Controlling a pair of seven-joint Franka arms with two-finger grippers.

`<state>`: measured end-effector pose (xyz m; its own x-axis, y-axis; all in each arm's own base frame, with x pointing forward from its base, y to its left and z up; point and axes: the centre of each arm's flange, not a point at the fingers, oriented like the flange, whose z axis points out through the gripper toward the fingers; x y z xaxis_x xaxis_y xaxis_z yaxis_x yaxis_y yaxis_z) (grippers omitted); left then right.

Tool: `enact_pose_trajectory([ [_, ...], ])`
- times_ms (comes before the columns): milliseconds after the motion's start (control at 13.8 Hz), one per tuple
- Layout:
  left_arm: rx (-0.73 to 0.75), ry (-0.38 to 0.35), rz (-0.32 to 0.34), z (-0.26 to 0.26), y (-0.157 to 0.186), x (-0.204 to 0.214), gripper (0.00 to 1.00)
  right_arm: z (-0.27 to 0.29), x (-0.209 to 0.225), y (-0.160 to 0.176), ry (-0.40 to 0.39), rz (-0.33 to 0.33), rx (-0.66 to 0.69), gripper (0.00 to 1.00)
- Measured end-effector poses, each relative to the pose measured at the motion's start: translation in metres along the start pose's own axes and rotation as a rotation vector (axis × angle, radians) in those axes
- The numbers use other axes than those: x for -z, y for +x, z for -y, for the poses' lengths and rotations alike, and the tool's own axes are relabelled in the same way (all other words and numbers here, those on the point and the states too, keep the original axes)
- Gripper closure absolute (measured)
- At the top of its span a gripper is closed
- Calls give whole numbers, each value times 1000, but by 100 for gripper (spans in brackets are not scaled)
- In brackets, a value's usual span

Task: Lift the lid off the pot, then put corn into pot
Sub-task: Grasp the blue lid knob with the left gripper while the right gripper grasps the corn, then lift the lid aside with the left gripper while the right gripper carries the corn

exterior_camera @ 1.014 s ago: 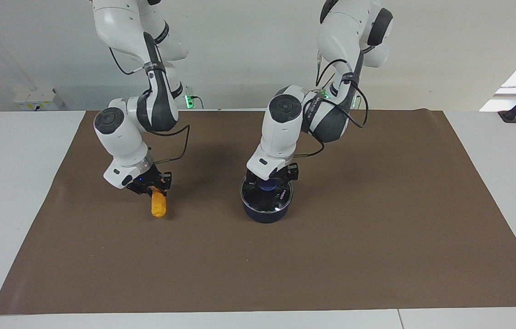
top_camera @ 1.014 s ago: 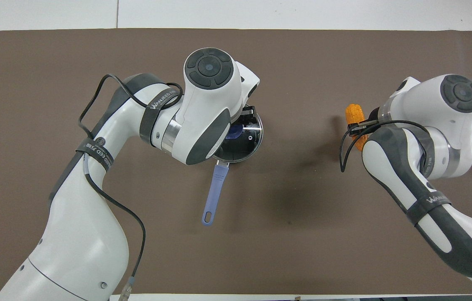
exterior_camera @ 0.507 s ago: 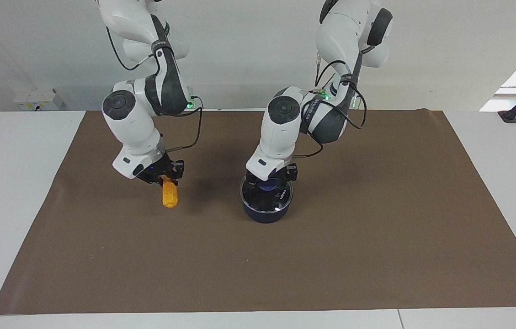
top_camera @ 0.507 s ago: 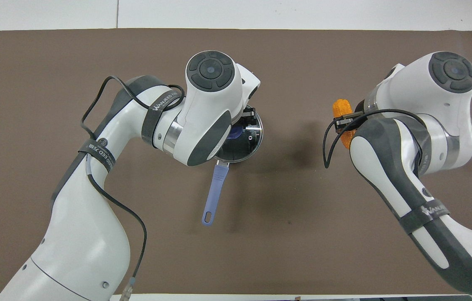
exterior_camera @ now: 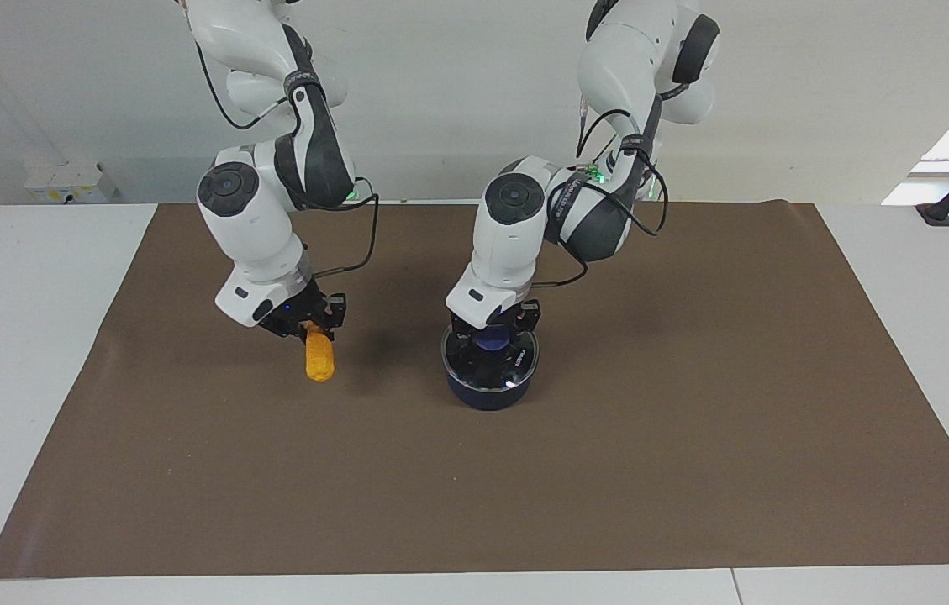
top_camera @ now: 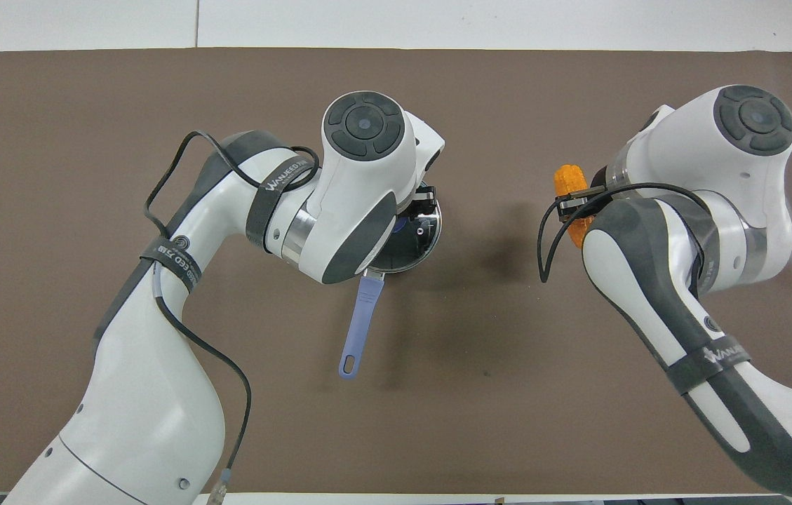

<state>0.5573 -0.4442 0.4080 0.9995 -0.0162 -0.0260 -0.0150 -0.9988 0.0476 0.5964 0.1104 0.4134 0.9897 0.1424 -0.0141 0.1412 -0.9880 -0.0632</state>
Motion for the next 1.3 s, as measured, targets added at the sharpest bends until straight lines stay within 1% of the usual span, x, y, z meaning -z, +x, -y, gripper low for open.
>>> enact_pose_trajectory([
  [217, 1, 2, -1, 1, 0, 0, 28, 4, 0, 0, 0, 0, 7, 61],
  [290, 1, 2, -2, 1, 0, 1, 33, 6, 0, 0, 0, 0, 10, 61],
  [1014, 0, 1, -5, 1, 0, 3, 33, 8, 0, 0, 0, -1, 13, 61],
  [1159, -1, -8, -16, 0, -2, 16, 33, 8, 0, 0, 0, -2, 13, 61],
  [1304, 1, -17, -28, 3, -6, 39, 33, 9, -1, 0, -6, -1, 17, 61],
])
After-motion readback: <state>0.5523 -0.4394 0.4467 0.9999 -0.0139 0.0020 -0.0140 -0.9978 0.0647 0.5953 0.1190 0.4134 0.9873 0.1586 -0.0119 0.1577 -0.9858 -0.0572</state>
